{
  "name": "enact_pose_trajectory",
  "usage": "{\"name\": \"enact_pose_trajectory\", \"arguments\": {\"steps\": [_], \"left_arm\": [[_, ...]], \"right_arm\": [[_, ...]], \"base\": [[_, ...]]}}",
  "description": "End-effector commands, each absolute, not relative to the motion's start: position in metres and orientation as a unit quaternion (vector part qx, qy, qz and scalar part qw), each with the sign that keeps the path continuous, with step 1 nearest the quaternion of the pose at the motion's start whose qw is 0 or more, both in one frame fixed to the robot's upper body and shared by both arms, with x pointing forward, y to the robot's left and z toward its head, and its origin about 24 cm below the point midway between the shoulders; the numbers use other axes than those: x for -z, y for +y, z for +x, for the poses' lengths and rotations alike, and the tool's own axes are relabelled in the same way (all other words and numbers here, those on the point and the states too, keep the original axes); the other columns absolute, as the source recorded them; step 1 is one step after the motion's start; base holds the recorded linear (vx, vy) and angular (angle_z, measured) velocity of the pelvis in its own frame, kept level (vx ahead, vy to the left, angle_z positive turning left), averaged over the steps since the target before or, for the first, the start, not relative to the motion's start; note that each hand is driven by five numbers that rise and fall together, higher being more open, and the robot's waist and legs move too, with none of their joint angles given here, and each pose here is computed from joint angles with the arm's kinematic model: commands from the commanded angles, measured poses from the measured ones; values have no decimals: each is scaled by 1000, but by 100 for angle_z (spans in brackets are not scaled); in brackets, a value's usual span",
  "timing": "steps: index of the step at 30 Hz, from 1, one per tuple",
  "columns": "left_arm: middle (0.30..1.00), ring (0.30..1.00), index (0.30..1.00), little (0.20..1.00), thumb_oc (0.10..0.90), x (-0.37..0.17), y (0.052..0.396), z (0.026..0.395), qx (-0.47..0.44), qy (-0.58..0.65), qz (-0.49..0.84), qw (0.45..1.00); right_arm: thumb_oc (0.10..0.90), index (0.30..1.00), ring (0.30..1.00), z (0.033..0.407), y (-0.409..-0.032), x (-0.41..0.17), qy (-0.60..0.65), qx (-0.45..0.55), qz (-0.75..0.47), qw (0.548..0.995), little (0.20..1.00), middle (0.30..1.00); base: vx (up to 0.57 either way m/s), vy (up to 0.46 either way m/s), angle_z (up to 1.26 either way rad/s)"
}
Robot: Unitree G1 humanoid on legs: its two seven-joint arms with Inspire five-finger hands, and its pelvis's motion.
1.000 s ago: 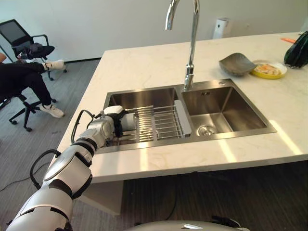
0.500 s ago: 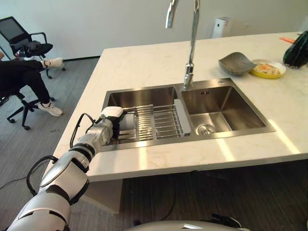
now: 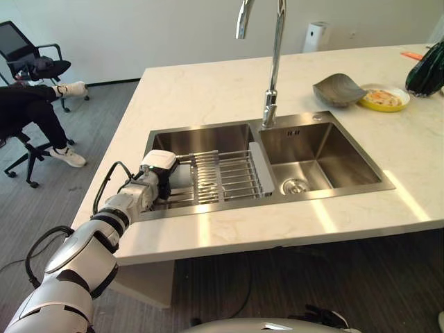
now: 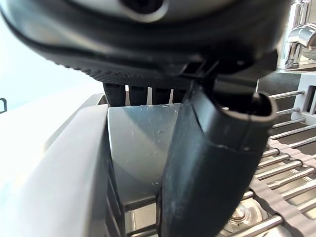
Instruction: Place the dishes in the dishwasher.
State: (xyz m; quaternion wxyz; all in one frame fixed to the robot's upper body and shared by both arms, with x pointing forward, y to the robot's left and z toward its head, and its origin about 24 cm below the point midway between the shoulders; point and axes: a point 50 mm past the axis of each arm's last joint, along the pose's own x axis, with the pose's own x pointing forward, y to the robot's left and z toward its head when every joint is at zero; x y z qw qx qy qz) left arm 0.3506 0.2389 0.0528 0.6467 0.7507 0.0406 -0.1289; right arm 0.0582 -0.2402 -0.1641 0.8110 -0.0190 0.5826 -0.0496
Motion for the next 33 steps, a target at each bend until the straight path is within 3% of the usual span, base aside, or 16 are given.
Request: {"name": "enact_pose_trajectory", "arguments": {"steps": [1,4,5,8,9,12,18,22,26,33], "left_arm": [[300,300,300,300,400,-117,295,350,-7,-5,767,642],[300,300,300,300,400,-135,283,346,-19,-64,724,686],[300,300,300,300,400,-170,269,329,-39,-164,626,761],[300,300,300,300,400,-173,268,319,-45,-181,576,796],[300,300,300,300,400,-180,265,305,-61,-219,467,854],[300,300,300,300,400,-185,264,282,-51,-262,304,915],[300,300,300,300,400,-183,262,249,-37,-319,56,945],[300,300,300,300,400,-164,251,245,-26,-303,-15,953],[300,300,300,300,400,-157,250,240,-17,-281,40,959],[300,300,300,300,400,-147,250,238,-4,-253,78,964]], "right_arm": [[800,900,900,29,-229,169,608,32,-26,793,900,900],[800,900,900,26,-226,170,608,36,-18,793,900,900],[800,900,900,23,-225,170,606,53,3,794,900,900],[800,900,900,24,-224,170,605,50,4,795,900,900],[800,900,900,28,-224,170,602,48,6,797,900,900],[800,900,900,33,-222,170,601,31,4,798,900,900],[800,900,900,48,-226,167,593,-11,-37,804,900,900],[800,900,900,50,-249,162,592,-1,-77,802,900,900],[800,900,900,47,-267,157,592,12,-97,800,900,900],[800,900,900,52,-263,158,596,8,-95,797,900,900]], "base": [[-1,-86,3],[1,-100,5],[-4,-114,10],[14,-127,33],[19,-156,44],[40,-171,19],[-4,-158,13],[-167,-52,88],[-188,-25,167],[-268,86,118]]}}
